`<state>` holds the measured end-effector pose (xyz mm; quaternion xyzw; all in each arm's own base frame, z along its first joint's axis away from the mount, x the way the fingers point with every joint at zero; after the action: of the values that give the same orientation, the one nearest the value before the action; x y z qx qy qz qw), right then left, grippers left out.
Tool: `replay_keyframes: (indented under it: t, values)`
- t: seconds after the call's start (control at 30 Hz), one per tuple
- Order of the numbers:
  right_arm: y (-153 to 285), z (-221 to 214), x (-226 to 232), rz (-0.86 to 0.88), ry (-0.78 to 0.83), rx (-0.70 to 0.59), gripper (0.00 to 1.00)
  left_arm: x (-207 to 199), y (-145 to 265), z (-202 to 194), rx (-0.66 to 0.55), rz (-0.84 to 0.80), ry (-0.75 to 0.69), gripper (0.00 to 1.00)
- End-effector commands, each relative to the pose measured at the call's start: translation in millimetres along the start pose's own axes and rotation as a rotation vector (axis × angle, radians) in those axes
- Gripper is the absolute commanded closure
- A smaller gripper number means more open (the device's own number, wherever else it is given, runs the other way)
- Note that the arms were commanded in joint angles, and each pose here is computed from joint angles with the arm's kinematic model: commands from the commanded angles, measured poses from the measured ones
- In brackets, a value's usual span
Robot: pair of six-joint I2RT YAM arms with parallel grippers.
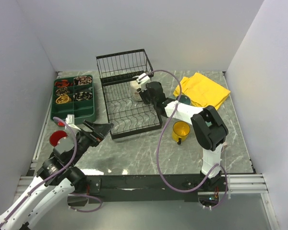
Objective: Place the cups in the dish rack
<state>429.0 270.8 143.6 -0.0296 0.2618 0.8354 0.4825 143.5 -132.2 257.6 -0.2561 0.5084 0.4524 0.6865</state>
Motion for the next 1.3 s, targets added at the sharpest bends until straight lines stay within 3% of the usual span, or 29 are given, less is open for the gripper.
replay_keyframes:
  t: [0.0, 0.23, 0.33, 0.37, 0.4, 0.47, 0.6, 0.73, 0.87, 1.1, 1.13, 1.27]
  values:
    - [1, 21, -15, -0.052, -0.008, -0.064, 0.55, -5, 4, 6, -0.028, -0.024, 0.008, 0.00]
    - [24, 38, -28, -0.076, -0.022, -0.093, 0.55, -4, 7, 10, -0.045, 0.003, -0.026, 0.00]
    - [41, 51, -21, 0.022, -0.031, -0.132, 0.51, -3, 9, 16, -0.064, 0.061, -0.063, 0.04]
    - [47, 52, -17, 0.058, -0.022, -0.135, 0.48, -3, 9, 18, -0.069, 0.076, -0.077, 0.04]
    - [61, 60, -14, 0.103, -0.016, -0.160, 0.31, -2, 13, 22, -0.076, 0.115, -0.101, 0.04]
    - [77, 62, -1, 0.237, 0.018, -0.164, 0.12, -7, 15, 32, -0.117, 0.169, -0.133, 0.04]
    - [128, 77, 14, 0.455, 0.093, -0.225, 0.03, -1, 19, 50, -0.171, 0.360, -0.247, 0.04]
    - [171, 71, 27, 0.621, 0.164, -0.234, 0.00, 15, 25, 66, -0.204, 0.626, -0.369, 0.04]
    - [195, 51, 22, 0.646, 0.158, -0.192, 0.00, 22, 32, 80, -0.298, 0.738, -0.381, 0.04]
    - [219, 22, -12, 0.665, 0.037, -0.208, 0.00, 41, 16, 98, -0.346, 0.793, -0.401, 0.04]
    - [223, 20, -12, 0.696, 0.019, -0.223, 0.00, 47, 7, 97, -0.301, 0.805, -0.399, 0.03]
    - [234, 6, -21, 0.699, -0.041, -0.236, 0.00, 69, 2, 137, -0.325, 0.869, -0.356, 0.04]
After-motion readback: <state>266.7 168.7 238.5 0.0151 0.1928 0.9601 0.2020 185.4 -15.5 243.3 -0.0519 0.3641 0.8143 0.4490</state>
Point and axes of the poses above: each gripper's point midway between its finger pads, its own y axis back along the fingers, its own x axis along the line the jaws close on, z = x × y, the point moved 5 cm from there along y, back along the fingers, and after that the axes turned 5 degrees about y, right-handed, at the moved point
